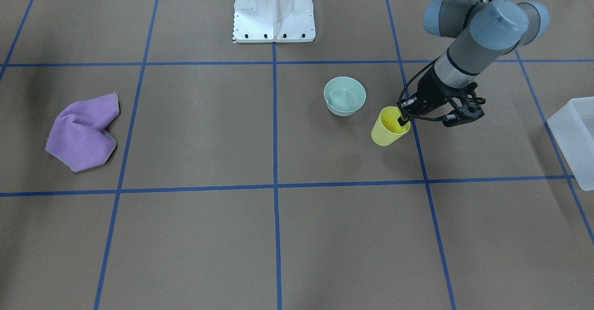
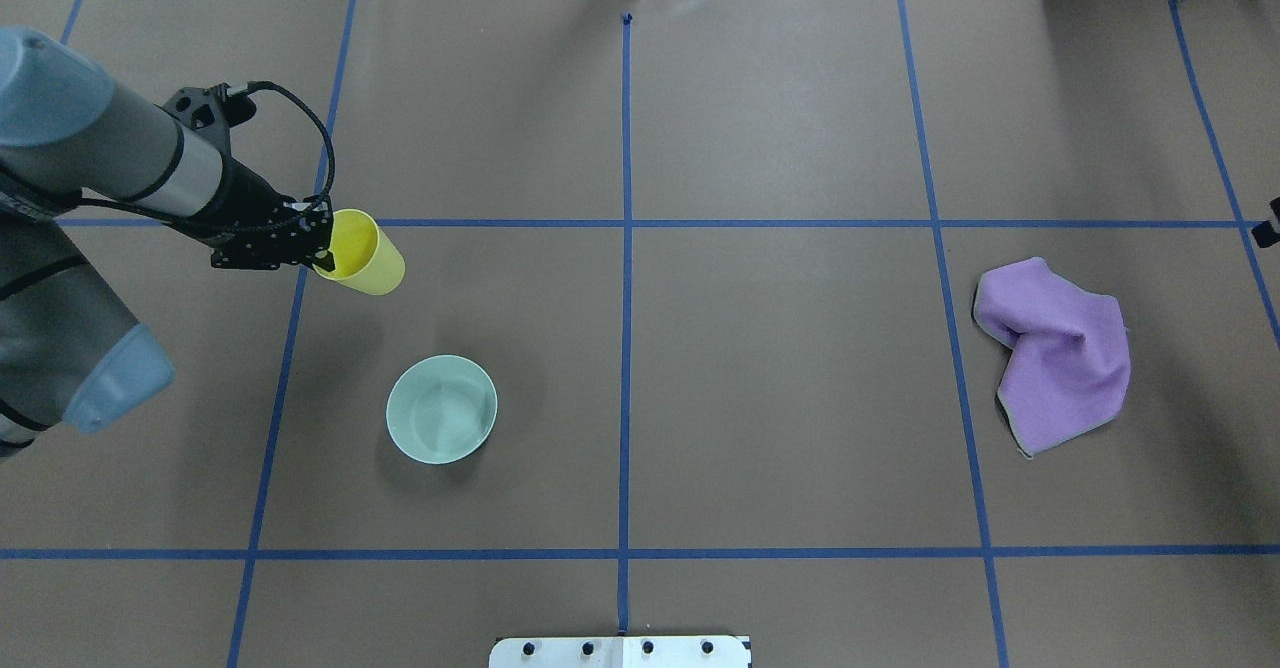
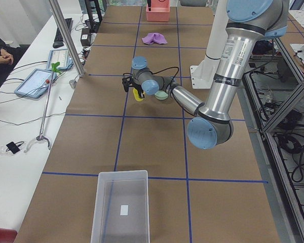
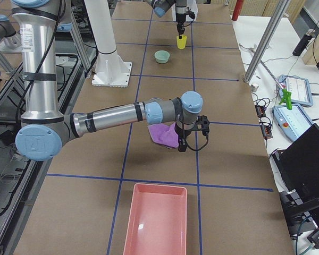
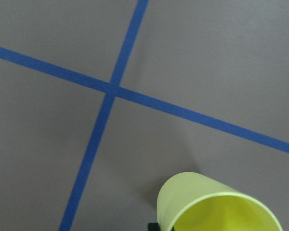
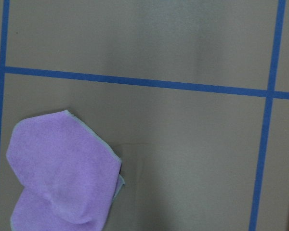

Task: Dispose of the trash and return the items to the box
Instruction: 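Lift the yellow cup with left gripper while right gripper reaches for cloth, then drop the yellow cup into the clear bin while the right gripper pinches the lavender cloth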

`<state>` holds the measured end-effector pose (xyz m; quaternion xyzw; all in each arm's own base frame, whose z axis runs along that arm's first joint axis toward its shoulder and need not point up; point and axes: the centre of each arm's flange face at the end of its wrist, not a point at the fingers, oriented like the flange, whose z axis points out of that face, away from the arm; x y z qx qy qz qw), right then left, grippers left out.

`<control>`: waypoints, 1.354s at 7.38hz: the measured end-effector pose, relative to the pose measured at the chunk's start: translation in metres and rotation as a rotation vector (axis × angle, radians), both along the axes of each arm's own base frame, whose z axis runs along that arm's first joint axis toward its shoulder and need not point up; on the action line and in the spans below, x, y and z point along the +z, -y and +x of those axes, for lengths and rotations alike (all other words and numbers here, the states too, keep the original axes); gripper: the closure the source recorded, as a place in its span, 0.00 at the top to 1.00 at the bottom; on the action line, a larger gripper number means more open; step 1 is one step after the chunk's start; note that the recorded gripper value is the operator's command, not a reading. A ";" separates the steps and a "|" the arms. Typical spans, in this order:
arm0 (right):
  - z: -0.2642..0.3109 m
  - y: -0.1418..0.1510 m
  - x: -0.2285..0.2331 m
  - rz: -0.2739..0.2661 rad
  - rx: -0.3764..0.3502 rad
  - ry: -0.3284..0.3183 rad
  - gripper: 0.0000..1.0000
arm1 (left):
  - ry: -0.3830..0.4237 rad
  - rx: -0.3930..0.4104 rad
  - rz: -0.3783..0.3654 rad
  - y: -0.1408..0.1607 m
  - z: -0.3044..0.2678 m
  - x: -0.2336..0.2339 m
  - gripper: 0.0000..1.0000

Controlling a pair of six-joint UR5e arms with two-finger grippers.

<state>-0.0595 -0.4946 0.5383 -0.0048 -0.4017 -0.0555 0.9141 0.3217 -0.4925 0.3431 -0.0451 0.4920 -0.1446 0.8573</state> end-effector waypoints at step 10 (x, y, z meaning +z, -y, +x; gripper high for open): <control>-0.215 -0.014 -0.039 0.247 -0.298 -0.028 1.00 | 0.130 0.030 0.141 0.073 -0.288 0.051 0.00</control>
